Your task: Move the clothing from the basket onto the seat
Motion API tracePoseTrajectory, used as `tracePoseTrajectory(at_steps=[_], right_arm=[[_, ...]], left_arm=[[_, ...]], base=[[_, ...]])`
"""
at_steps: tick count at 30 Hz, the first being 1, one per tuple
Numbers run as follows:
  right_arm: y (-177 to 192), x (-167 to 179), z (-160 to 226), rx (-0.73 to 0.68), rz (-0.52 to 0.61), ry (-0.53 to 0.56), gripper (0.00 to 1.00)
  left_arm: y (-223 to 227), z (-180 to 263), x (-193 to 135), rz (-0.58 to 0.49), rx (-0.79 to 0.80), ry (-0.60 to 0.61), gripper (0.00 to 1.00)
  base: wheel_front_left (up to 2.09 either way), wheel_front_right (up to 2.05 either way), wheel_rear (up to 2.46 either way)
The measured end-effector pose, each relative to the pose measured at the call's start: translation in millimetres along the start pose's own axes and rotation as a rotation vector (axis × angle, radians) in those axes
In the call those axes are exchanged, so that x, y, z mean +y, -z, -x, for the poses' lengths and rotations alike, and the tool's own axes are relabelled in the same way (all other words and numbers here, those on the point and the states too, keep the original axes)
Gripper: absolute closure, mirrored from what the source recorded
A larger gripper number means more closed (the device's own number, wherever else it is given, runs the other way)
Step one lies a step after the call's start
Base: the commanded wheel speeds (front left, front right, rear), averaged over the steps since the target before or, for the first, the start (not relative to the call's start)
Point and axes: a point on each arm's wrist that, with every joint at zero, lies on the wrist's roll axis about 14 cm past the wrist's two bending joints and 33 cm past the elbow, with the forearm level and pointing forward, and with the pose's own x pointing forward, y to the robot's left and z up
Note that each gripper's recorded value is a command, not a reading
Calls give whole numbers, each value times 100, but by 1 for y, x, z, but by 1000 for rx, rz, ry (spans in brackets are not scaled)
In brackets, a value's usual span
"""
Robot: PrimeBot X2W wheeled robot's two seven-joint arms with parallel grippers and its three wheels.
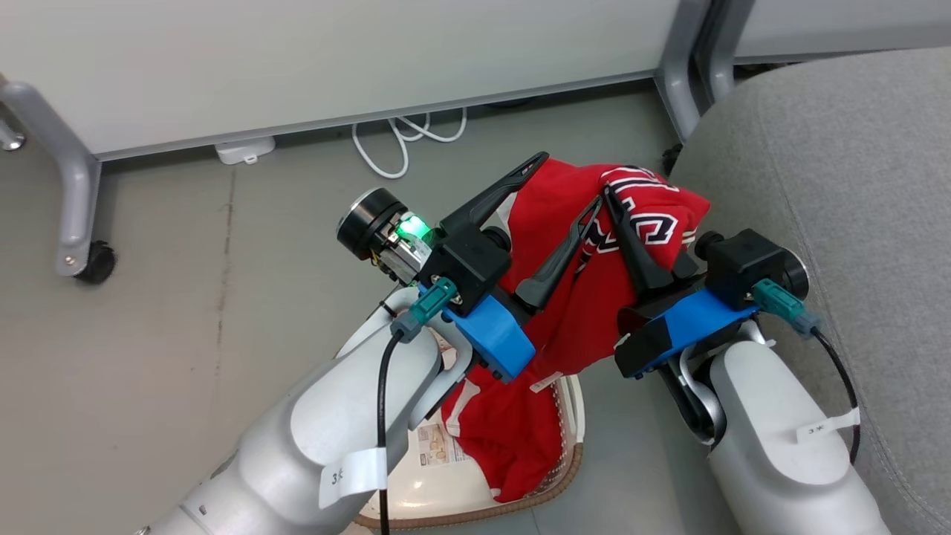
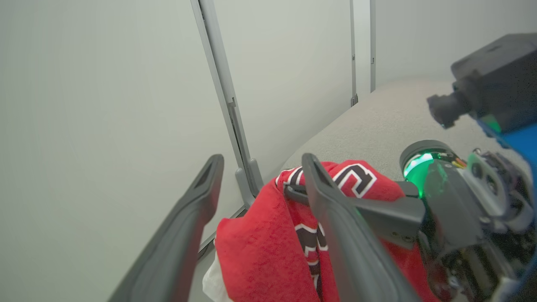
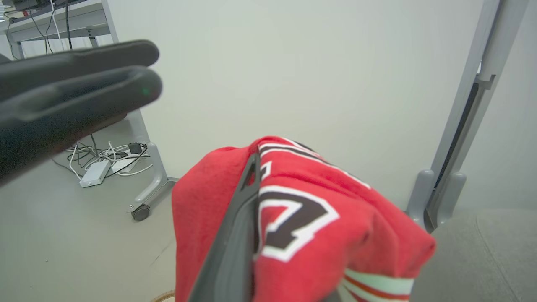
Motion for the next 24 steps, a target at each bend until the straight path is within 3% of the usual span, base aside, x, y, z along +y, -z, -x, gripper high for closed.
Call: tracePoseTrajectory(at_steps=[13,24], right_arm=[[-11,-100,44,-27,41,290,100],[-18,-156,102,-28,87,495,100]], left_arm=[[25,-36,-53,56,-2,197,0],[42,-51,-103,104,6,357,0]], base=[[0,0,0],[0,0,0]])
